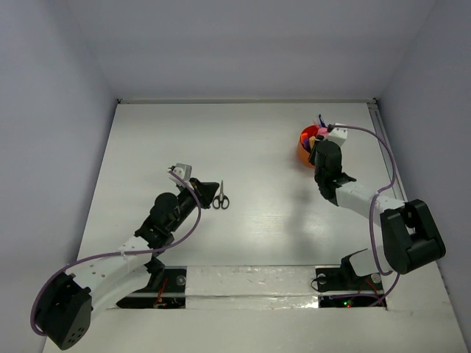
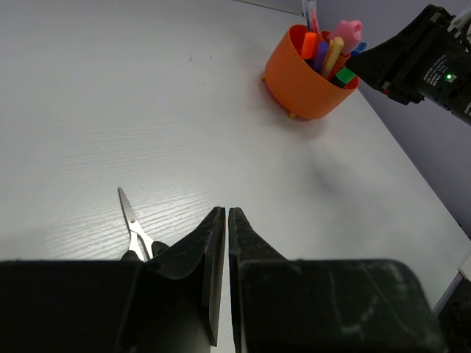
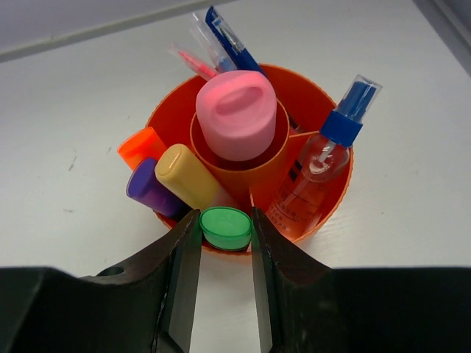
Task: Sort the stationery into containers
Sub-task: Place the pen in the storage box.
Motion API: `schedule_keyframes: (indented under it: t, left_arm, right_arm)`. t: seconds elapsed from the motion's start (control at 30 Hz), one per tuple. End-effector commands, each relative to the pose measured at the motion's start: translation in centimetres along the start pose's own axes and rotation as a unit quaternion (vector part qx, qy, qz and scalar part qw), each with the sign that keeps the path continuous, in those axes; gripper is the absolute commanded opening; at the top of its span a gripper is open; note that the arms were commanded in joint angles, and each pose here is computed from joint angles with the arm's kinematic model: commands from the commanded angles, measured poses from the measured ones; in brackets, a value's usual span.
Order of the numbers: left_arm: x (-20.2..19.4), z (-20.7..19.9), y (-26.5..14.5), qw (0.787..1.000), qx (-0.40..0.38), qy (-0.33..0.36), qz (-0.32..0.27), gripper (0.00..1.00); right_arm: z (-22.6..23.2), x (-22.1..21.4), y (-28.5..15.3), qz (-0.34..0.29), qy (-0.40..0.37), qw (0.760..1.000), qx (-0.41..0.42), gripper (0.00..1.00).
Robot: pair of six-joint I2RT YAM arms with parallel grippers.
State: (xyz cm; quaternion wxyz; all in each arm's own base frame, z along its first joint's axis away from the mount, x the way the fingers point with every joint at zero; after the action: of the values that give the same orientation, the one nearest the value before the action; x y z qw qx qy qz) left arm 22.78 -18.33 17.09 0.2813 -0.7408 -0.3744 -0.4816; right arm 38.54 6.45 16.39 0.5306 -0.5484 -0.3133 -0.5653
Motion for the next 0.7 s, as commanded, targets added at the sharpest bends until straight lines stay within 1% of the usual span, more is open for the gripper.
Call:
schedule_keyframes:
  t: [0.0, 0.07, 0.17, 0.27, 0.37, 0.4, 0.47, 0.5, 0.53, 0.6, 0.67]
  left_arm:
    - [1.8, -1.3, 0.0, 0.999, -0.027, -0.005, -0.034, 0.03]
    - [1.9, -1.4, 0.1, 0.999, -0.029, -0.005, -0.034, 0.03]
    - [1.8, -1.3, 0.1, 0.999, -0.029, -0.007, -0.034, 0.03]
    - [1.9, -1.4, 0.1, 0.999, -0.029, -0.006, -0.034, 0.03]
    - [1.9, -1.4, 0.0, 0.999, -0.029, -0.007, -0.035, 0.03]
    - [1.8, -1.4, 0.0, 0.999, -0.030, -0.006, -0.034, 0.03]
    - [1.8, -1.4, 0.1, 0.999, -0.030, -0.007, -0.033, 0.03]
    - [1.8, -1.4, 0.0, 0.999, -0.030, -0.006, -0.034, 0.03]
    - [1.8, -1.4, 0.0, 0.999, -0.031, -0.006, -0.033, 0.03]
    - [1.8, -1.4, 0.1, 0.999, -0.030, -0.006, -0.033, 0.03]
    - [1.7, -1.4, 0.1, 0.999, -0.031, -0.006, -0.032, 0.03]
  right_arm:
    - [0.7, 0.2, -0.6, 0.022, 0.018, 0.999, 0.019, 0.25]
    - [0.5, -0.3, -0.7, 0.044, 0.009, 0.999, 0.011, 0.25]
    - [0.1, -0.7, -0.8, 0.057, 0.006, 0.998, -0.002, 0.26]
    - [-0.6, -0.5, -0.9, 0.065, 0.001, 0.997, -0.030, 0.26]
    - [-0.8, 0.5, -1.1, 0.059, -0.003, 0.997, -0.044, 0.29]
    - [-0.9, 0.6, -1.2, 0.060, -0.006, 0.997, -0.047, 0.32]
    - [-1.0, 0.9, -1.2, 0.063, -0.014, 0.996, -0.056, 0.48]
    - [-1.1, 0.9, -1.1, 0.066, -0.017, 0.996, -0.059, 0.52]
    - [-1.1, 1.0, -1.1, 0.067, -0.018, 0.996, -0.062, 0.54]
    - [-1.2, 1.0, -1.2, 0.069, -0.020, 0.995, -0.063, 0.63]
    - [-1.1, 1.2, -1.3, 0.072, -0.024, 0.995, -0.063, 0.64]
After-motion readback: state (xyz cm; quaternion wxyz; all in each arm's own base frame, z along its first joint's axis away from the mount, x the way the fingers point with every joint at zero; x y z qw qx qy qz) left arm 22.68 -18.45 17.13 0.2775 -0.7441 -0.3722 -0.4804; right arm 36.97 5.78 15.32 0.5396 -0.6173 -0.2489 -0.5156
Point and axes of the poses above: each gripper's point midway between its finger pads, its own y axis out along the fingers, its own z axis along the line the jaws close on, x = y × z, the point moved 3 cm from there along -y, back along the fingers, and after that the axes turned 6 degrees about y, right-handed, at the moved point
